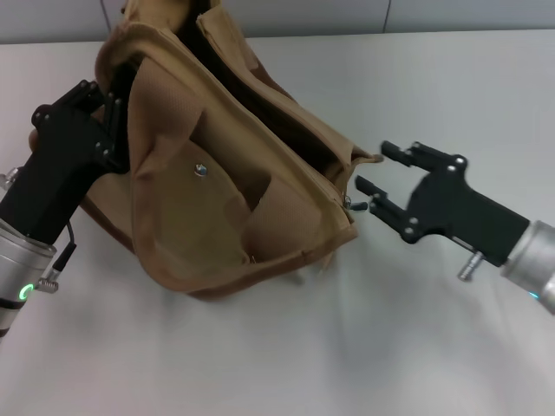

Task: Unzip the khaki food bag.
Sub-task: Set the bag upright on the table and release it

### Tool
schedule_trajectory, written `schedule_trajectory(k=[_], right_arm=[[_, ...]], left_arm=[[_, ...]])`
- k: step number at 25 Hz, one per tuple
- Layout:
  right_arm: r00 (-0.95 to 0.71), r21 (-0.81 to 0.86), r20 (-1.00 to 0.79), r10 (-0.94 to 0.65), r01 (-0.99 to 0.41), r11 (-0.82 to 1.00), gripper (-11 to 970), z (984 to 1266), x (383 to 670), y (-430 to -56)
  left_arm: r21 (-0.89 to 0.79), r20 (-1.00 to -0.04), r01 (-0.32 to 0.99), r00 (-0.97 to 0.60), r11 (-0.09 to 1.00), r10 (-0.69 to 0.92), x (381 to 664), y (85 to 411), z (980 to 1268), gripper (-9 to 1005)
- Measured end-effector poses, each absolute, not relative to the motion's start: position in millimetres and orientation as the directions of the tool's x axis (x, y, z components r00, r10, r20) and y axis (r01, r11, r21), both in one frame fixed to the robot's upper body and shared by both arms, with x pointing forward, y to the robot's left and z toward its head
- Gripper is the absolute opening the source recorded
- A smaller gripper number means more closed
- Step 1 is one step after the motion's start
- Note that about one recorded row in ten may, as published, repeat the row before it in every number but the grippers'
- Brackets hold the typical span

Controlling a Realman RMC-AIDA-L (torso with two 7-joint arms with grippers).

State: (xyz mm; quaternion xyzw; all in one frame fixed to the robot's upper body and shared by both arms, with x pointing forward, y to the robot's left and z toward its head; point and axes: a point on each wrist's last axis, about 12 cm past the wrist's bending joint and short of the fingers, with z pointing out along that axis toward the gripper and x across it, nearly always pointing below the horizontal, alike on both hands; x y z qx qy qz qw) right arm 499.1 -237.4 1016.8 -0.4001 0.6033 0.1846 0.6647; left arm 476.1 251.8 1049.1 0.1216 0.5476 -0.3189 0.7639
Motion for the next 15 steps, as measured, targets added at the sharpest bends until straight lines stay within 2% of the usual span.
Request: schedule_trajectory(k=[2, 8, 15], right_arm=[[0.204, -0.312, -0.948, -0.243, -0.737, 0.6, 548, 1017, 503, -232], [0.212, -0.326, -0.943, -0.257, -0.747, 0.579, 315, 1018, 510, -220], [0.215, -0.323, -0.945, -0.248, -0.741, 0.588, 185, 1019, 511, -217]], left_arm=[[-0.164, -0.915, 0.621, 0.195, 0.767, -0.354, 476, 252, 1049, 83], [-0.166, -0.915, 0.62, 0.193, 0.767, -0.355, 476, 251, 1049, 98], [-0.174, -0.913, 0.622, 0.188, 0.764, -0.361, 476, 251, 1049, 115]])
